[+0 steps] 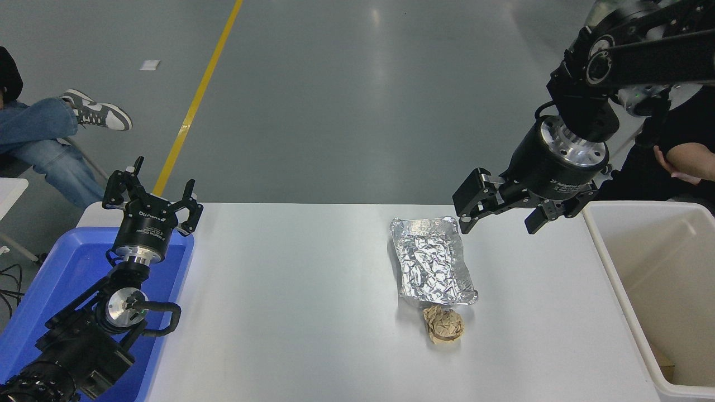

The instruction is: Pick up foil plate and place in dustbin

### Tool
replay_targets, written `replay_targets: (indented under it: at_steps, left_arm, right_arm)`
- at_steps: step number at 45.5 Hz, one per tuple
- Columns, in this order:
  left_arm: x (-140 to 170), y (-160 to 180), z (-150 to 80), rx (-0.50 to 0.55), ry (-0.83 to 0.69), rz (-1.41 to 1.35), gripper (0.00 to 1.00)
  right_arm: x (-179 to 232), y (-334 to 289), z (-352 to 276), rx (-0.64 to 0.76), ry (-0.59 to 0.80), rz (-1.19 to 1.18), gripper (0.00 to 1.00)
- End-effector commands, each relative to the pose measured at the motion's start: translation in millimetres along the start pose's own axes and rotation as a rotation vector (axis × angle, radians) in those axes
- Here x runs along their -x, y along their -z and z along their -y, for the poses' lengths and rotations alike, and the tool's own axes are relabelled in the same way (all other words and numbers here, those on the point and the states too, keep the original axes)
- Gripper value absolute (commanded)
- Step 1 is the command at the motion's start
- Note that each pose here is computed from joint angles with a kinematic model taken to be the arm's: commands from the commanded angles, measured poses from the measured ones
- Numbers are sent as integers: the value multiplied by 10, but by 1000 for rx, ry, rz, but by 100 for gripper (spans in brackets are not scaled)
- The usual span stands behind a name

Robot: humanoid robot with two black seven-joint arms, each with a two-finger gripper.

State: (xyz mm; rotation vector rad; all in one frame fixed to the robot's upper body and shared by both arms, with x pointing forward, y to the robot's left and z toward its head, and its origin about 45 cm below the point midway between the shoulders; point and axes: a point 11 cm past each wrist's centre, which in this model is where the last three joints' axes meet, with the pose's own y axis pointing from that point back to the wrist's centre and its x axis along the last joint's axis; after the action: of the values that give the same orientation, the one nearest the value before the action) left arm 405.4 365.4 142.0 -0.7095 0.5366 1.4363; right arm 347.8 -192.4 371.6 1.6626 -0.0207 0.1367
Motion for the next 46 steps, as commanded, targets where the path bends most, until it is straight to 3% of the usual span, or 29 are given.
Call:
replay_targets:
  at_steps: [1, 46]
  left_arm:
    - [0, 0, 0, 0, 0, 0, 98]
    - [0, 0, 0, 0, 0, 0, 98]
  right_arm:
    - [4, 16, 10, 4, 3, -6, 100]
    - [-8, -60, 107, 23, 18, 9, 100]
